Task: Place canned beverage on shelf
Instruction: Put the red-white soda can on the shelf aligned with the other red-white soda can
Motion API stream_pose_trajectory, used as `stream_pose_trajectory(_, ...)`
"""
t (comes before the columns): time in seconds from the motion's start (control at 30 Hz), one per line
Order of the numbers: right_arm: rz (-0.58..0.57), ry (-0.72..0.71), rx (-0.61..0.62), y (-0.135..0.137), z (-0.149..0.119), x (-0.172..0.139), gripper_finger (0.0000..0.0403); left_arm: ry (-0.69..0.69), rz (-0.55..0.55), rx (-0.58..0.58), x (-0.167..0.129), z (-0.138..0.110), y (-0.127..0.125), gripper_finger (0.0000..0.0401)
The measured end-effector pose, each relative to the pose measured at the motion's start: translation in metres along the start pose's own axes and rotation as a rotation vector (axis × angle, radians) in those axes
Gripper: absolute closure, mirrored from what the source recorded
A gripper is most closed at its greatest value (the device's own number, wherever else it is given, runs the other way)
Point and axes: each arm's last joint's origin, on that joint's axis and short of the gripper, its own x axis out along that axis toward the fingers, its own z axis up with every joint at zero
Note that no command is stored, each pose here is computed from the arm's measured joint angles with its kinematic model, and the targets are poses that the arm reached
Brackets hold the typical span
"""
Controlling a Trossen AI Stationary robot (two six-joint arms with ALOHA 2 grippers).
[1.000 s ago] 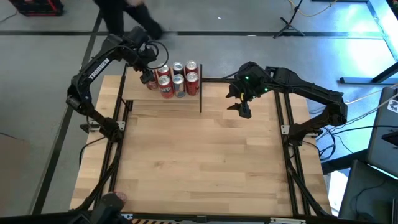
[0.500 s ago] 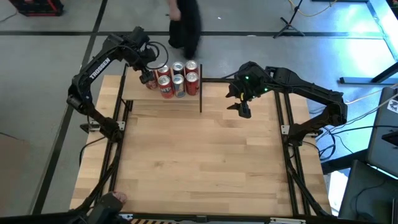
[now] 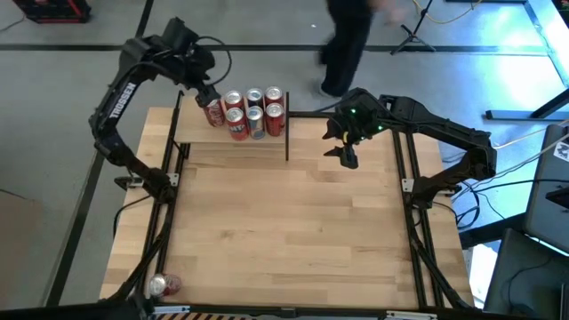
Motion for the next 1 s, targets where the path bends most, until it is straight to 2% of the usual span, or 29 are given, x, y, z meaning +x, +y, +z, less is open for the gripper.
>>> stream_pose_trajectory(0.13,0.051,-0.013,0.058,0.002,0.000,0.000,0.0155,-0.072,-0.137,-0.088,-0.016,0.004,-0.017,0.0050)
stream_pose_trajectory(0.23,0.124,-0.033,0.078,0.012,0.004,0.001,0.0155,-0.051,-0.200,-0.058,-0.024,0.000,-0.041,0.0050)
stream_pose_trajectory(0.4,0.099,-0.028,0.076,0.038,0.011,0.006,0.0155,-0.016,-0.239,0.048,-0.034,-0.008,-0.088,0.0050)
stream_pose_trajectory(0.53,0.083,-0.025,0.090,0.059,0.015,0.009,0.0155,-0.022,-0.287,0.087,-0.047,-0.019,-0.119,0.0050)
stream_pose_trajectory(0.83,0.100,-0.009,0.052,0.118,0.019,0.015,0.0155,0.035,-0.391,0.044,-0.066,-0.042,-0.182,0.0050)
stream_pose_trajectory(1.0,0.140,-0.005,-0.006,0.151,0.017,0.022,0.0155,0.071,-0.403,0.002,-0.076,-0.064,-0.214,0.0050)
